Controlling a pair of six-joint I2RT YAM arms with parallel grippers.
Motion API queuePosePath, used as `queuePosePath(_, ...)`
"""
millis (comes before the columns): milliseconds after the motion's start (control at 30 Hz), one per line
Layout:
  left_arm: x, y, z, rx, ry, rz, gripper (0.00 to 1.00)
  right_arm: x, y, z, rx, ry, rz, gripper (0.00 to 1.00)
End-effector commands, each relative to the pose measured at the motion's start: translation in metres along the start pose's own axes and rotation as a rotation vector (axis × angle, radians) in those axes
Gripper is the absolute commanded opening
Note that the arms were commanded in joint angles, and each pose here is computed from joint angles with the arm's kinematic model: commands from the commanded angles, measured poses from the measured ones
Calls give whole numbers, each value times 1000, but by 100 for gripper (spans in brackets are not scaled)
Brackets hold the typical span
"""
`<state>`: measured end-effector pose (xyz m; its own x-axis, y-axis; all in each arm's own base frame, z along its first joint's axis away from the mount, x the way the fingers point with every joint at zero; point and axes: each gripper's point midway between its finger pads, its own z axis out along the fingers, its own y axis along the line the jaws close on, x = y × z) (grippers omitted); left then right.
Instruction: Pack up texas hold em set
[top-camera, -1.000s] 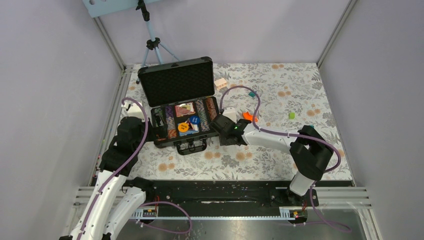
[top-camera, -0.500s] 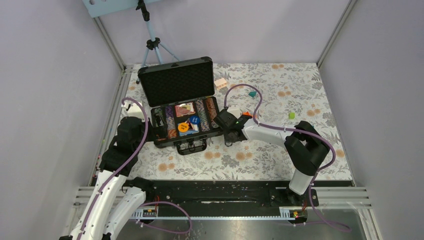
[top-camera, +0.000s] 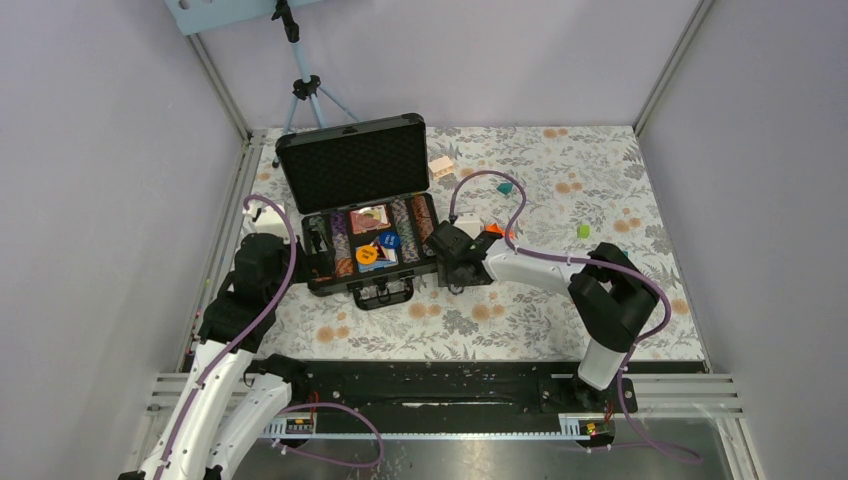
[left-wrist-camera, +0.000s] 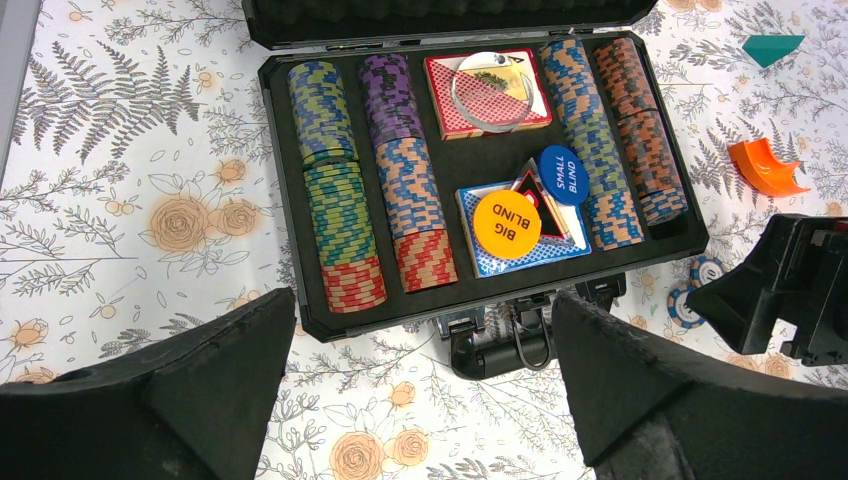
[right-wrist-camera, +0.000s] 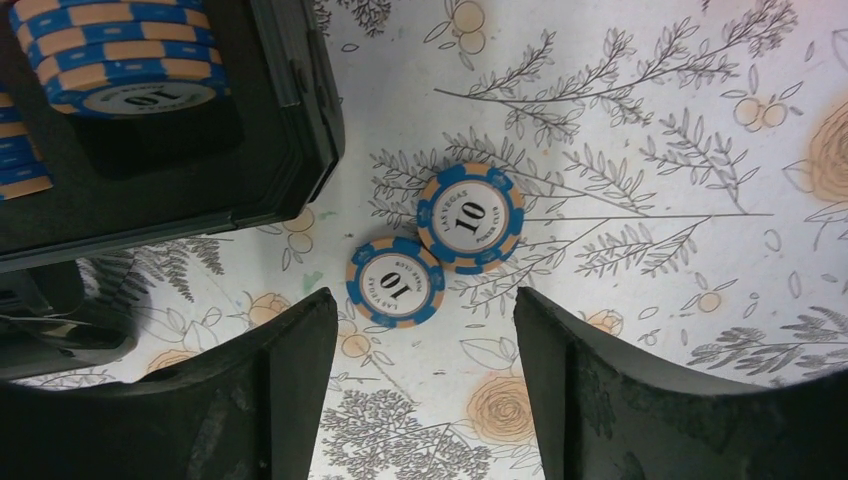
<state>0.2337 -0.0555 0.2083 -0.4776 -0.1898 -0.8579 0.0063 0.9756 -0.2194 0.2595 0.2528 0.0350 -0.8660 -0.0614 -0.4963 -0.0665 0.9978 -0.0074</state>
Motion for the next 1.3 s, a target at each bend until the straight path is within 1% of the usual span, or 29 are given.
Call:
queuePosePath(0,-12,-5,1,21,-45,4,99,8,8,-3,10,6,89,71)
queuePosePath(167,-12,-6,2,24,-47,3,99,9,8,-1,30,2,135,68)
queuePosePath(400,-13,-7,1,30,-50,3,99,16,12,6,60,39,125,69)
queuePosePath(700,-13,-7,0,32,-53,3,99,15,13,14,83,33,100,68)
queuePosePath(867,-13,-7,0,31,-54,2,99,15,16,17,95,53,82,63)
queuePosePath(1033,-13,-7,0,32,-54,3,99,20,15,19,97,70,75,55)
queuePosePath(1100,-13,-7,0,32,-53,3,99,22,15,18,95,75,74,54)
queuePosePath(1167,-13,-7,0,32,-53,3,99,24,14,17,91,79,77,54)
queuePosePath(1267,-13,-7,0,32,-53,3,99,26,13,15,87,88,73,58)
